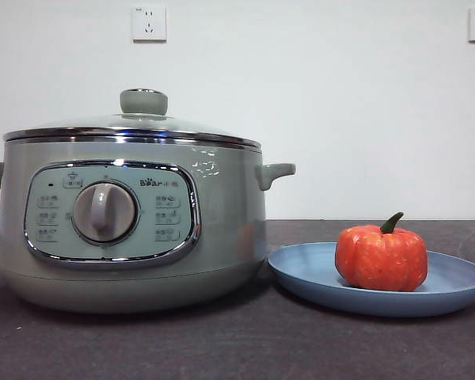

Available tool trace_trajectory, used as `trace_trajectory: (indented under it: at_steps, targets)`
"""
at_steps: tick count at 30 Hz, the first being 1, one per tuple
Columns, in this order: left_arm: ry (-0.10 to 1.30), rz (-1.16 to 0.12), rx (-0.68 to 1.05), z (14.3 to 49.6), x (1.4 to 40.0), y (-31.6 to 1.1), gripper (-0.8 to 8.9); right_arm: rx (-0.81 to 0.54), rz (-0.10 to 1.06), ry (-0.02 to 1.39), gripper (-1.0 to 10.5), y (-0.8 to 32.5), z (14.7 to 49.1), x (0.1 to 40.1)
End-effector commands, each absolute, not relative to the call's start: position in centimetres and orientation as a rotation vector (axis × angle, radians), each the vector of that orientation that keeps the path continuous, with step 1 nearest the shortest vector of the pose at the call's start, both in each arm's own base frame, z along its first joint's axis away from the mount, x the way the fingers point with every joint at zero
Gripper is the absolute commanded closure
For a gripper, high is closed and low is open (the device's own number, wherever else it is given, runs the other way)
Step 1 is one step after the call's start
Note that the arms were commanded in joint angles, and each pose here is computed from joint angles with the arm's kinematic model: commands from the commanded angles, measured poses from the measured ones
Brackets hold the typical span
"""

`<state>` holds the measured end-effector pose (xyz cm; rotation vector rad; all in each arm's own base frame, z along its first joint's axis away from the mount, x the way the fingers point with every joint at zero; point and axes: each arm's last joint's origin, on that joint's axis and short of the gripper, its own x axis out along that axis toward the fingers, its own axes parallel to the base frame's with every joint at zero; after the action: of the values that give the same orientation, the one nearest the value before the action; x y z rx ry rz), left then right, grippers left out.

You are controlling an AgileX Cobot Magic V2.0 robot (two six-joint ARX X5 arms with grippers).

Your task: Take the pumpkin out from the steamer,put the pumpkin in the blue plate,close the lid

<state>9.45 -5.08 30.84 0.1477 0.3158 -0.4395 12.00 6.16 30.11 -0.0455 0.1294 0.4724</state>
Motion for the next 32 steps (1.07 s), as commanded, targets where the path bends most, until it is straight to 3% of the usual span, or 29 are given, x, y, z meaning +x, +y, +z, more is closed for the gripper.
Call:
trace_trajectory:
  at_steps: [1, 4, 17, 21, 27, 32]
  targets:
    - [0.333, -0.435, 0.104, 30.7, 9.5, -5.1, 8.17, -0.018, 0.428, 0.135, 9.6, 6.1, 29.9, 12.1]
    - [0.357, -0.434, 0.111, 30.5, 9.6, -5.2, 8.17, -0.021, 0.385, 0.133, 9.6, 5.9, 29.9, 12.2]
    - [0.371, -0.437, 0.121, 30.3, 9.5, -5.2, 8.17, -0.022, 0.385, 0.137, 9.6, 6.0, 29.9, 12.3]
    - [0.307, -0.394, 0.146, 30.7, 8.0, -3.7, 8.17, -0.021, 0.386, 0.136, 9.6, 6.0, 29.9, 12.3]
    - [0.144, -0.190, 0.086, 30.0, 6.1, -1.4, 8.17, -0.022, 0.385, 0.139, 9.6, 6.0, 29.9, 12.3]
    - [0.093, -0.023, 0.072, 26.2, 6.9, -0.4, 8.17, -0.022, 0.385, 0.139, 9.6, 6.0, 29.9, 12.3]
